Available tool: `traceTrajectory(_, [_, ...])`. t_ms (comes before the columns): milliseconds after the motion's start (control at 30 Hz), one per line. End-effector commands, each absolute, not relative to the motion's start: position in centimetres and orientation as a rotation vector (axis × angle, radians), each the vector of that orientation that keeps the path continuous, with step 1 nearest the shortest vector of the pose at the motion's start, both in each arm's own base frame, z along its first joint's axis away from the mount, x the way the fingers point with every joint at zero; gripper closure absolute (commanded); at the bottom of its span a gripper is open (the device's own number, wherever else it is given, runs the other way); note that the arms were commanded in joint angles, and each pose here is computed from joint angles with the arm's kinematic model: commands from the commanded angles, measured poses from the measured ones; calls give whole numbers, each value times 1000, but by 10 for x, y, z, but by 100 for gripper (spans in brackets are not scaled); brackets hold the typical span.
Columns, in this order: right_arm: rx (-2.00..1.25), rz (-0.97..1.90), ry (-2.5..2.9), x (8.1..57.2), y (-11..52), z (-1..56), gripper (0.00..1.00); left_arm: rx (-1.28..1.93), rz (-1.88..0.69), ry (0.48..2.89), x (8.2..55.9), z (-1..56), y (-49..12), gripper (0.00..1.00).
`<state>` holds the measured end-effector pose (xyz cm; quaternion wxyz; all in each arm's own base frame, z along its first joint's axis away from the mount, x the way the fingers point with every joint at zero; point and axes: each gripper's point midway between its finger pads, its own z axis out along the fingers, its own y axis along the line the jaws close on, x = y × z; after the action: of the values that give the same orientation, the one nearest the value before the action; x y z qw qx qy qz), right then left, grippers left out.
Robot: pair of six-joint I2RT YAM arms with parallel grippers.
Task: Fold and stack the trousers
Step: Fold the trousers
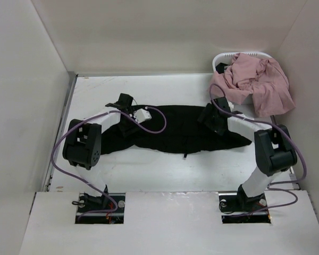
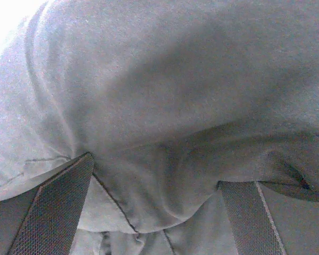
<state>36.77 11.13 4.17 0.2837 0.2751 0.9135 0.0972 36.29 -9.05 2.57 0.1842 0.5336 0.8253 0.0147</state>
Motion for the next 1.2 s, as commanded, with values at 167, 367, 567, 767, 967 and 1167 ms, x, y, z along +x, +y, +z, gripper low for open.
traceTrajectory(167, [632, 354, 2320, 390, 106, 87, 0, 1442, 195, 2209, 385, 90, -50, 39])
traceTrajectory(367, [700, 359, 2259, 341, 66, 106, 0, 1449, 252, 2233, 327, 121, -5, 32])
traceTrajectory(567, [1010, 310, 2093, 310, -11, 107, 0, 1425, 367, 2459, 278, 79, 56, 34])
traceTrajectory(767, [1114, 326, 2033, 323, -38, 102, 0, 1236, 540, 2506, 298, 70, 100, 32])
traceTrajectory(967, [1124, 356, 2002, 340, -31, 112, 0, 1096, 536, 2545, 306, 75, 115, 31])
traceTrajectory(1167, [1139, 340, 2011, 356, -38, 91, 18, 1080, 505, 2630, 299, 49, 122, 35])
